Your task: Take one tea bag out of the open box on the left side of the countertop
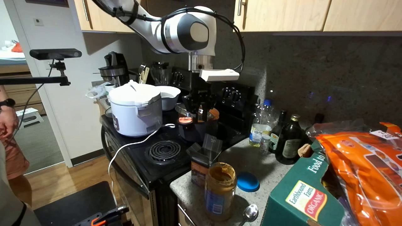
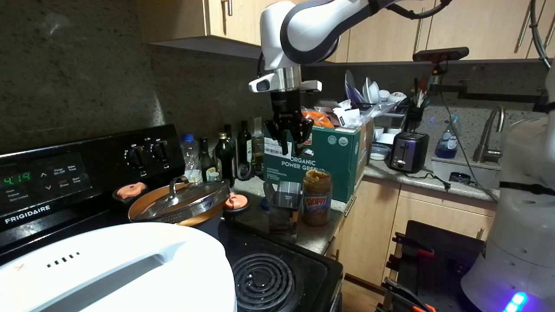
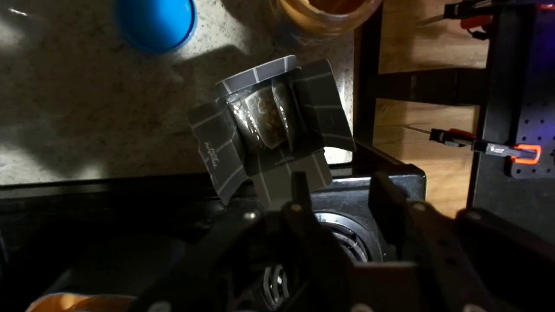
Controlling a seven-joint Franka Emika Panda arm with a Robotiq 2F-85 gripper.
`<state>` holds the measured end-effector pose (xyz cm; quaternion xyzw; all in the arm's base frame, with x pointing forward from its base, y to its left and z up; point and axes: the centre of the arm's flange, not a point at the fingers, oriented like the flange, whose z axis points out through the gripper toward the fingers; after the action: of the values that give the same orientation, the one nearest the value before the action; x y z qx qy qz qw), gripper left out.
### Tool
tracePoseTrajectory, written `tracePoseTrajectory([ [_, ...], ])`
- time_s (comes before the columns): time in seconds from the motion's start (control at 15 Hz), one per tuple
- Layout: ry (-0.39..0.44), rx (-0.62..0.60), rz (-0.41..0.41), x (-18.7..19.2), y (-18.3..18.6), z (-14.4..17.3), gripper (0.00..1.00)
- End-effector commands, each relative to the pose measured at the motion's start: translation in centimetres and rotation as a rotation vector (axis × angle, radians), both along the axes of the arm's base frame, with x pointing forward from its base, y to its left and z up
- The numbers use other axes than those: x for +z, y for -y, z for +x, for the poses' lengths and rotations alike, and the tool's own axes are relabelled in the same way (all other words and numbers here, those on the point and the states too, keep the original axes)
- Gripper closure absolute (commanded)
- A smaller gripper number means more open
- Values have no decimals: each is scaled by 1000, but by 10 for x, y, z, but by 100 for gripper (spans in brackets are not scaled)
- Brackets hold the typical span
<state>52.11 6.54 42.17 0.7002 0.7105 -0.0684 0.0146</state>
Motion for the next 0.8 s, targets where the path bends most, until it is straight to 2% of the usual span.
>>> tracePoseTrajectory([
  [0.0, -16, 86, 20, -27, -4, 1, 81],
  [0.07, -16, 103, 27, -37, -6, 2, 82],
  [0.13, -14, 119, 39, -48, -10, 5, 70],
  [0.2, -15, 135, 51, -58, -14, 8, 73],
  [0.27, -22, 146, 62, -70, -19, 12, 68],
  [0.33, -24, 160, 77, -81, -23, 13, 56],
  [0.4, -30, 171, 87, -90, -27, 14, 59],
  [0.53, -43, 178, 110, -105, -32, 15, 58],
  [0.73, -61, 173, 136, -119, -36, 16, 63],
])
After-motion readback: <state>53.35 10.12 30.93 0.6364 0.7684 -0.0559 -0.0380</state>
